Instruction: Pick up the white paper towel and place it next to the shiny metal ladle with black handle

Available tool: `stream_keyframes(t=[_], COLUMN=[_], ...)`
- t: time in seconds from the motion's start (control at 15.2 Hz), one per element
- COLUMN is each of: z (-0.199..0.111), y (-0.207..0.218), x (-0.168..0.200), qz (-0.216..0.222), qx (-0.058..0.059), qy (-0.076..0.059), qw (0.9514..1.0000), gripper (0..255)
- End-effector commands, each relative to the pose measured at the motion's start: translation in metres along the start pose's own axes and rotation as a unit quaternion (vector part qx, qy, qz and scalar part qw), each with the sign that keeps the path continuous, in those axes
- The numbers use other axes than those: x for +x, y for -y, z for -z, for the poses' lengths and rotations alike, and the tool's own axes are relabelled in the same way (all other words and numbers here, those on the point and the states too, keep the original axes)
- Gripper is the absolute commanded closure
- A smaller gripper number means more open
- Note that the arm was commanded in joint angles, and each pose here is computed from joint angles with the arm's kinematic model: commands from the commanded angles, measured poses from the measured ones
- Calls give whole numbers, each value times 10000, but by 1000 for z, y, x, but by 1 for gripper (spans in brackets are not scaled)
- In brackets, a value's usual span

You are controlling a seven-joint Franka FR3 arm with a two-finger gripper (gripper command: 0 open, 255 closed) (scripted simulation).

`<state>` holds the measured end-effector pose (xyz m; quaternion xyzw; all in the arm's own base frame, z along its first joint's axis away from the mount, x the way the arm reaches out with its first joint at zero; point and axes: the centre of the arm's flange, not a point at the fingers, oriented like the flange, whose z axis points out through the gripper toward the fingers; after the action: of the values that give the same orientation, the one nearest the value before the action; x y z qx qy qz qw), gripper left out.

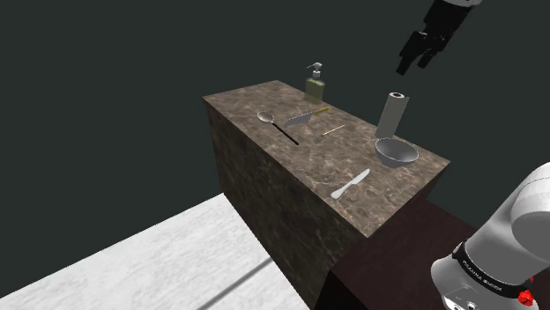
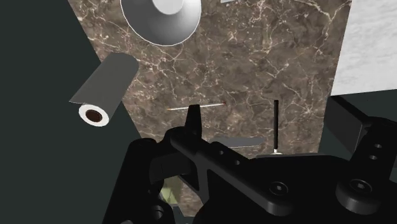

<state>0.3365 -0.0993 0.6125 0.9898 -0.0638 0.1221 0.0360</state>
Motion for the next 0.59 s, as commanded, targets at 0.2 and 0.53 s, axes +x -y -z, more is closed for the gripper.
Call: stream_keyframes(t=[0.2,0.53], z=[-39,-80], y=[-48,-96], x=[17,34], qz=[-22,-47], qx=[-34,-66], qy=[-20,-33], qw=[10000,10000], gripper=[0,0])
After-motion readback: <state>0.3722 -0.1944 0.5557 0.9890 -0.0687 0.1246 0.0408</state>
